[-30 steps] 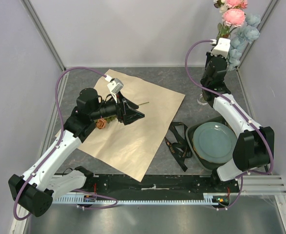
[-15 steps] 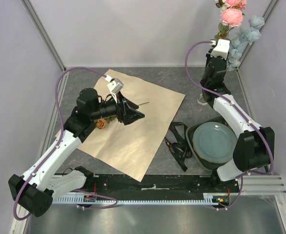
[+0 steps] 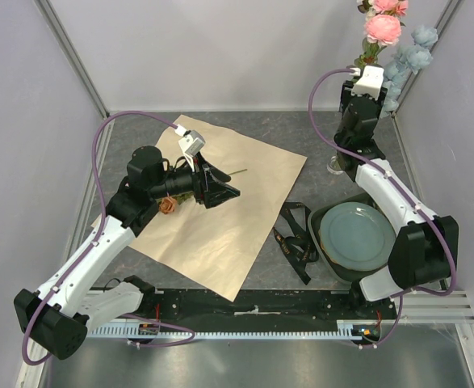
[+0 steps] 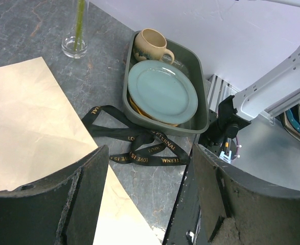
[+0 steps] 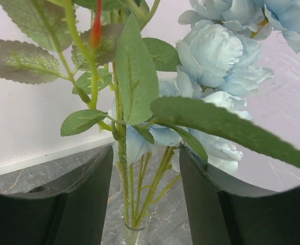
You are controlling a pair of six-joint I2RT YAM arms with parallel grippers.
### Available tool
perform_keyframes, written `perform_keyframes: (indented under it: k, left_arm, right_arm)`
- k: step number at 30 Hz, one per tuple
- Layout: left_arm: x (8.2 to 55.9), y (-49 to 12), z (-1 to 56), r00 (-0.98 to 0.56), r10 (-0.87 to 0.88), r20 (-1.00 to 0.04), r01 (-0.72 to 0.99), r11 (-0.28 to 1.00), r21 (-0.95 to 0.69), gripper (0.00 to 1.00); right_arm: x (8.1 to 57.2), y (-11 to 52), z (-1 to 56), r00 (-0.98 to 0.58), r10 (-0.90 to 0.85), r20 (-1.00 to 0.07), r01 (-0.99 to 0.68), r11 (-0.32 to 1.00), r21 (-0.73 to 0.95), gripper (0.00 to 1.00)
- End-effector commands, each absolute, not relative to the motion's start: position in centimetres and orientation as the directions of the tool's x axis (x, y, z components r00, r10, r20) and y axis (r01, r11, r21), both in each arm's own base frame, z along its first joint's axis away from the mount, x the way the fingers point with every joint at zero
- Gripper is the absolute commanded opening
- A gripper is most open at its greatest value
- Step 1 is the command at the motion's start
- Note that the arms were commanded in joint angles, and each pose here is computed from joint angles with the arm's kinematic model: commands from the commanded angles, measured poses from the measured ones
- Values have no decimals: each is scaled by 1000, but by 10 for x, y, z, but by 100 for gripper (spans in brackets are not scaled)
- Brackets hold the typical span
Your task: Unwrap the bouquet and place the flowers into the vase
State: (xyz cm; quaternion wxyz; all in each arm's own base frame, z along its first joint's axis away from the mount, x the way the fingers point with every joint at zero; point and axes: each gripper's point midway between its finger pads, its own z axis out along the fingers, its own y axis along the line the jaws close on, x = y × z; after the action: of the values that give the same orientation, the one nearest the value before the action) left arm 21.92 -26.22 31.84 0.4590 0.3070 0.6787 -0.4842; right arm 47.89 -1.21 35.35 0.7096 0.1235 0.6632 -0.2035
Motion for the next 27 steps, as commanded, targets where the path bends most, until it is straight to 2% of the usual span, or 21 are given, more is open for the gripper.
perform_keyframes:
  k: [1, 8, 20, 24, 27]
  left_arm:
    - [216, -265, 337, -338, -46, -940, 890, 310, -335, 73]
    - [216, -265, 337, -338, -46, -940, 890, 309, -335, 73]
    - [215, -266, 337, -340, -47, -939, 892, 301, -338, 73]
    - [215, -267, 335, -353, -48, -934, 888, 296, -351, 73]
    - [217, -270, 332, -371, -57, -927, 882, 291, -371, 73]
  right_arm:
    - [468, -18, 370, 86, -107, -991, 469, 881, -54, 62]
    - [463, -18, 372, 85, -99, -991, 467, 883, -48, 64]
    - [437, -19, 389, 101, -33, -994, 445, 895, 15, 89]
    - [418, -11, 395, 95, 60, -994, 399, 912, 94, 92]
    - [395, 4, 386, 31, 122, -992, 347, 929, 125, 93]
